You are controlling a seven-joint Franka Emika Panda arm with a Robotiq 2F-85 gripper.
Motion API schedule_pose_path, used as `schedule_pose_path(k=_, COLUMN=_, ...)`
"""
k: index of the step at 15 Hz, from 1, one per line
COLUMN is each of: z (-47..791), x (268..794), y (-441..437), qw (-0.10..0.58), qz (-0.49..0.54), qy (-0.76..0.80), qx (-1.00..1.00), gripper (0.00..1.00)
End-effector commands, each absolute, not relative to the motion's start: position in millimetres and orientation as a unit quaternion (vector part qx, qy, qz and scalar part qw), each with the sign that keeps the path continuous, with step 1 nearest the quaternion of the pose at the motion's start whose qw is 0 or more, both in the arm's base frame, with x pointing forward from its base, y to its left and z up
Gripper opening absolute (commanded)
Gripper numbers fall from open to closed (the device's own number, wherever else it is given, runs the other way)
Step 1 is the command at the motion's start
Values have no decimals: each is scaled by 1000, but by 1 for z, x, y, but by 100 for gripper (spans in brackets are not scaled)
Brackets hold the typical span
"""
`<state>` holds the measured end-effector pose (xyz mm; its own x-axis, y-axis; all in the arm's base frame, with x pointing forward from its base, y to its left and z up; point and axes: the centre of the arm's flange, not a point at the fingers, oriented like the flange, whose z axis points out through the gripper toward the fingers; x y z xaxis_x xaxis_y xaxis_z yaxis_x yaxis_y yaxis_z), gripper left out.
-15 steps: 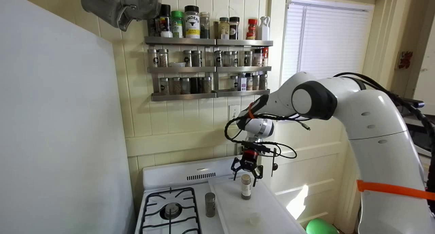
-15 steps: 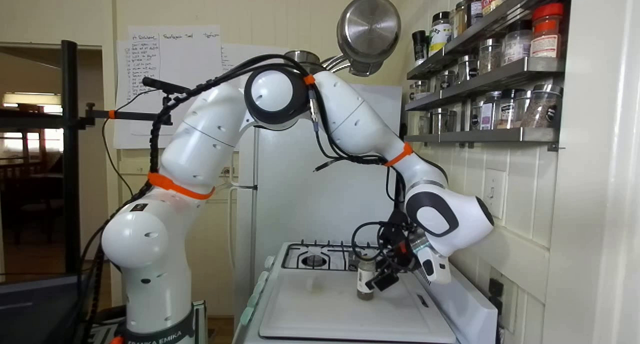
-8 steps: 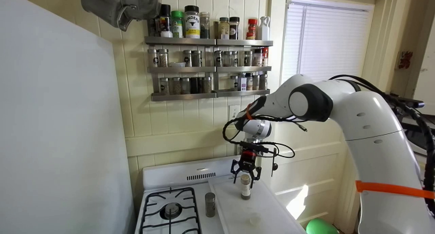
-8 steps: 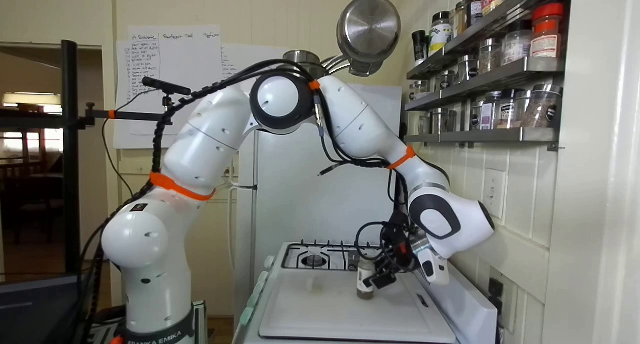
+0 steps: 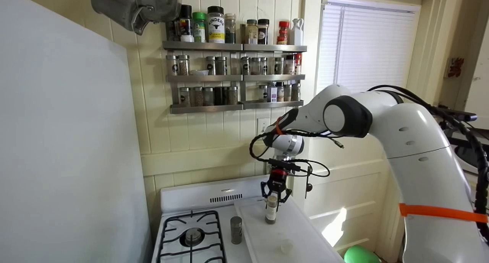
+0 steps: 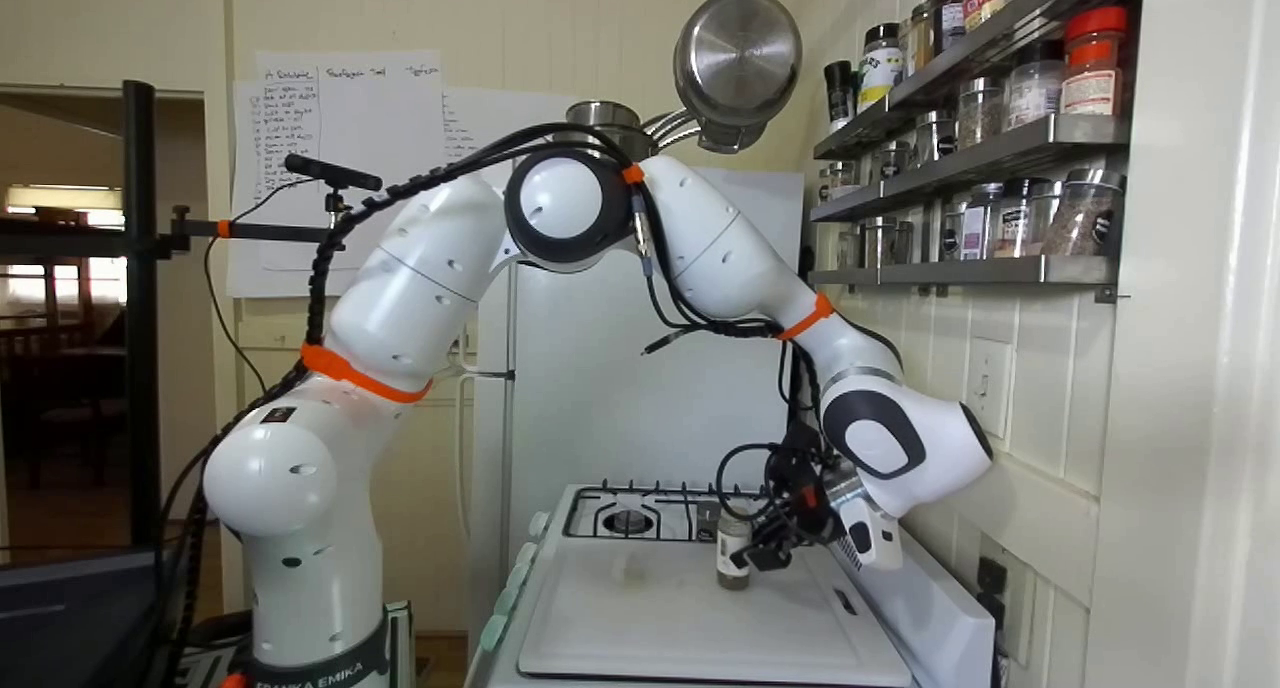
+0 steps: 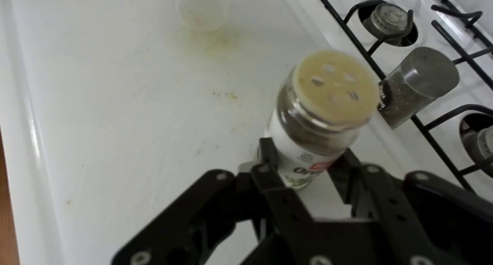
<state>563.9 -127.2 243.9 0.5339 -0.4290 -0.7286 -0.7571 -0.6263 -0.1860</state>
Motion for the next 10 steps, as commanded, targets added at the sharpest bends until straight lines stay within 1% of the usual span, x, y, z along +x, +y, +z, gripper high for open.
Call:
schedule_pose_path(k=1, z=243, x=570, y=-127, qw=244, qz=339, qy=351, qx=-838, gripper=13)
schedule_pose_path(k=4, z=257, x=565, y=-122, qw=225, qz=326, qy=351, qx=-849, gripper=13)
schedule_pose_path(k=10, z=296, x=557, y=-95, qw=118, qz=263, qy=334, qx=-897, gripper=13)
